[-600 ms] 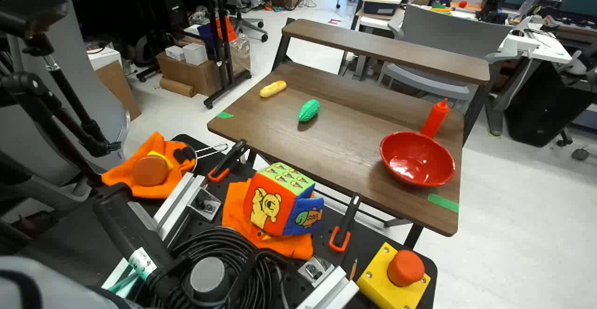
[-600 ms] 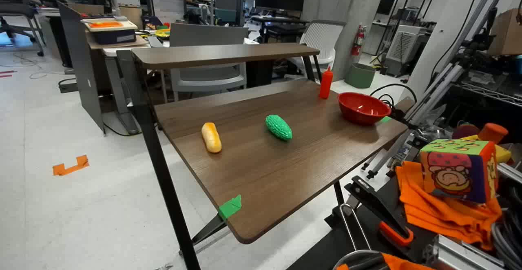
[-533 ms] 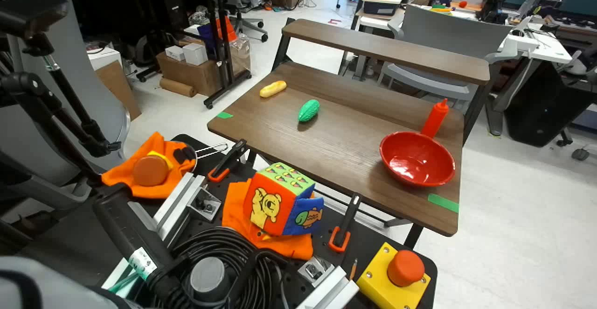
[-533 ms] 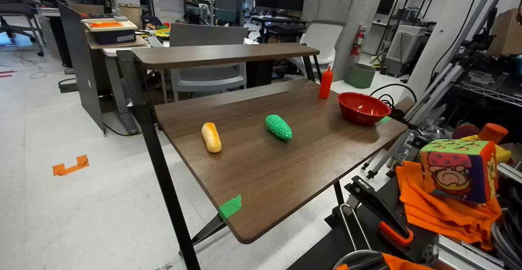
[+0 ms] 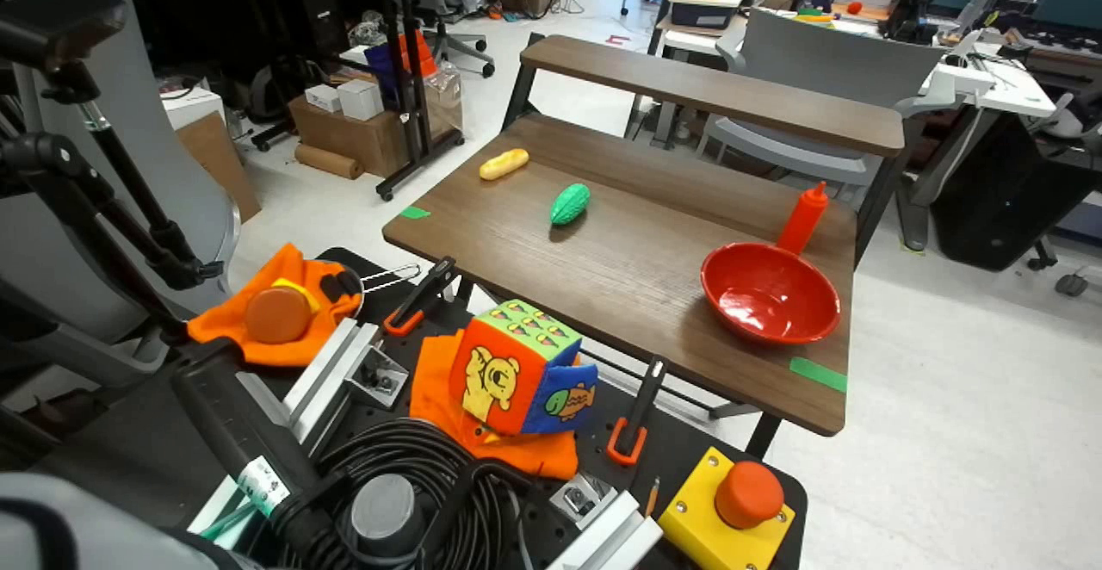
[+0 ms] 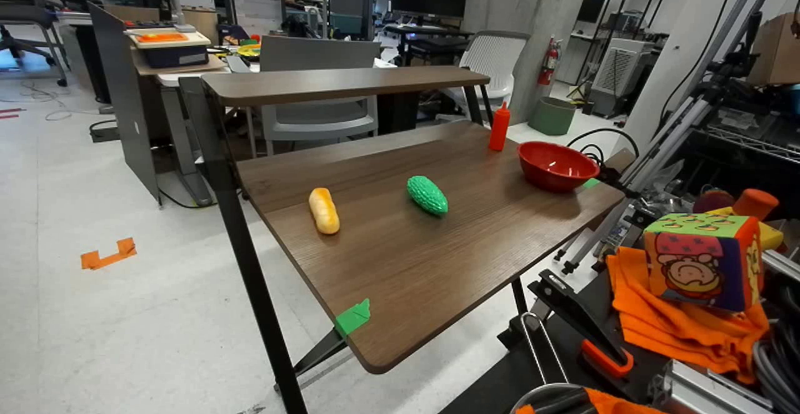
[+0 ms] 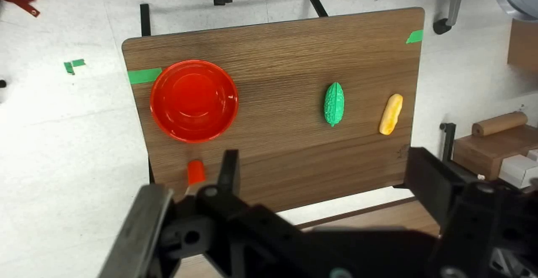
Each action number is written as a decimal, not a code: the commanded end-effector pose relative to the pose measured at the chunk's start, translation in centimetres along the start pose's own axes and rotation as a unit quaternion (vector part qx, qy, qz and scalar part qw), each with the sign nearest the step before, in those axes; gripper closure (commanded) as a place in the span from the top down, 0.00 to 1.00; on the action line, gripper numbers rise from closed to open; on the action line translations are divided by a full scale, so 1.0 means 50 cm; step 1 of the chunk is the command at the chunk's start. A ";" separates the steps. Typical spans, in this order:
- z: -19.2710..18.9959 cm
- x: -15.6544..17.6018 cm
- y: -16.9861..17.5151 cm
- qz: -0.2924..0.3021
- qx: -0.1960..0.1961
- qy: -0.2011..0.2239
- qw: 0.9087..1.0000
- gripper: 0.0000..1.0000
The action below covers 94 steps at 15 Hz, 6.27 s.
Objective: Pick up the sauce bottle from the table and put it in the orange bowl.
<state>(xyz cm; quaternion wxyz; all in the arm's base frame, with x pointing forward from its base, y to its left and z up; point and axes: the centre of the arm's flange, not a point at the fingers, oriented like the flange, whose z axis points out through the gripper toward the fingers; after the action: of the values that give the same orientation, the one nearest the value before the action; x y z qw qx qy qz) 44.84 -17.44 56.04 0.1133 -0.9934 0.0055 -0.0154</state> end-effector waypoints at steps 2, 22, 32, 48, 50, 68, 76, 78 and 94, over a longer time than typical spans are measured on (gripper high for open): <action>0.021 0.034 -0.007 0.014 -0.008 0.012 1.000 1.00; 0.527 0.486 0.162 0.126 -0.081 0.003 0.989 1.00; 0.668 0.545 0.231 0.138 -0.158 -0.030 0.977 1.00; 0.806 0.571 0.228 0.147 -0.190 -0.074 0.968 0.52; 0.810 0.573 0.224 0.143 -0.192 -0.075 0.968 0.36; 0.579 0.316 0.202 -0.049 -0.143 -0.116 0.982 0.12; 0.714 0.262 0.131 -0.072 -0.126 -0.118 0.982 0.12; 0.744 0.267 0.124 -0.066 -0.135 -0.112 0.982 0.12; 0.811 0.257 0.170 -0.020 -0.189 -0.105 0.976 0.12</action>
<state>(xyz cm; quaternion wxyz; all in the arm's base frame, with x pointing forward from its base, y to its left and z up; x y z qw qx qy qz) 59.19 -16.34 15.58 -0.0662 -0.9928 -0.0273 0.0964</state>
